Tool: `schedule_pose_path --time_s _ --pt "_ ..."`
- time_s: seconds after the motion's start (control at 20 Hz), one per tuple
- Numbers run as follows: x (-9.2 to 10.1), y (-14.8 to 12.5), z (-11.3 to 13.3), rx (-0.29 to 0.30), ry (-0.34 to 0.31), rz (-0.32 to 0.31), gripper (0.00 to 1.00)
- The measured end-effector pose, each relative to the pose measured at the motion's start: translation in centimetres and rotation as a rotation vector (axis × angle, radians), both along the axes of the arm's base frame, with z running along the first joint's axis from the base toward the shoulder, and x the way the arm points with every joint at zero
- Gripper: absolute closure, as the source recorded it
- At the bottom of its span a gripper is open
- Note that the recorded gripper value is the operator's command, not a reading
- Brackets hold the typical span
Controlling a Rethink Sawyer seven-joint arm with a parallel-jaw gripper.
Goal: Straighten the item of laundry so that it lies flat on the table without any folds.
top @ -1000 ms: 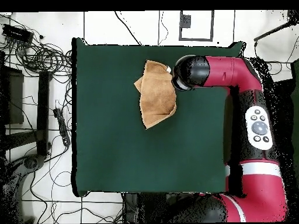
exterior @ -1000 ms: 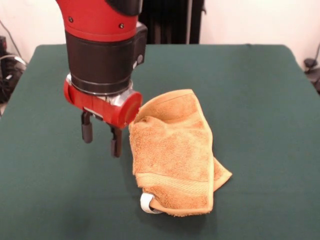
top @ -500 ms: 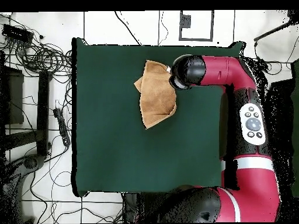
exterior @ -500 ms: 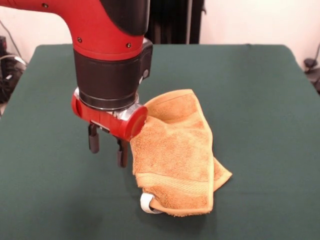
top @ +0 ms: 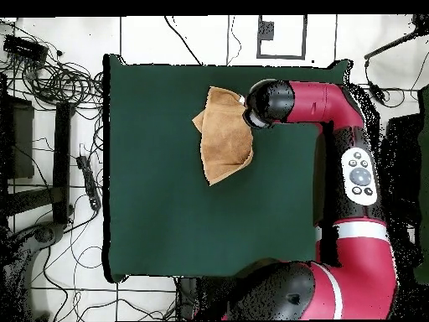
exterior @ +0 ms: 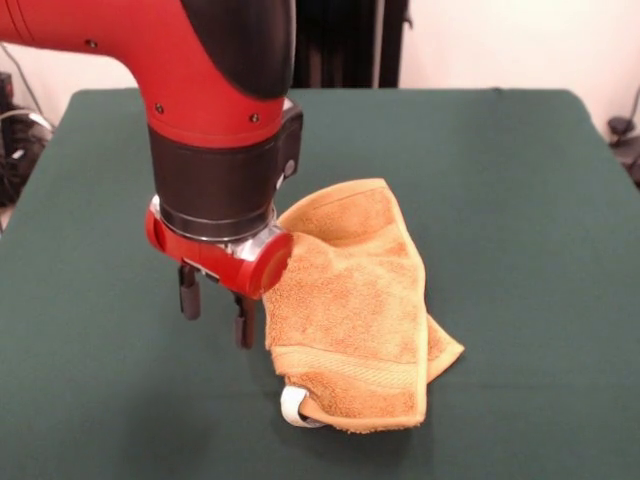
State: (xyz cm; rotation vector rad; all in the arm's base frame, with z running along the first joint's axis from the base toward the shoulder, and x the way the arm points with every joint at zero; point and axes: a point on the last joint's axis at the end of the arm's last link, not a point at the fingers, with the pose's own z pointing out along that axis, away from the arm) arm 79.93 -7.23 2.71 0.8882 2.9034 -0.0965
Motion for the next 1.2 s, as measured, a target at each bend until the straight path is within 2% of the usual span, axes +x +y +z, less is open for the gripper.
schedule_pose_path --time_s 0.3,0.7,1.2 --pt "0.1 0.4 -0.9 0.004 0.003 0.0 0.0" --pt "0.8 2.5 -1.1 0.005 -0.007 0.021 0.0" --pt "1.0 1.4 -0.6 0.022 -0.013 -0.004 0.0"
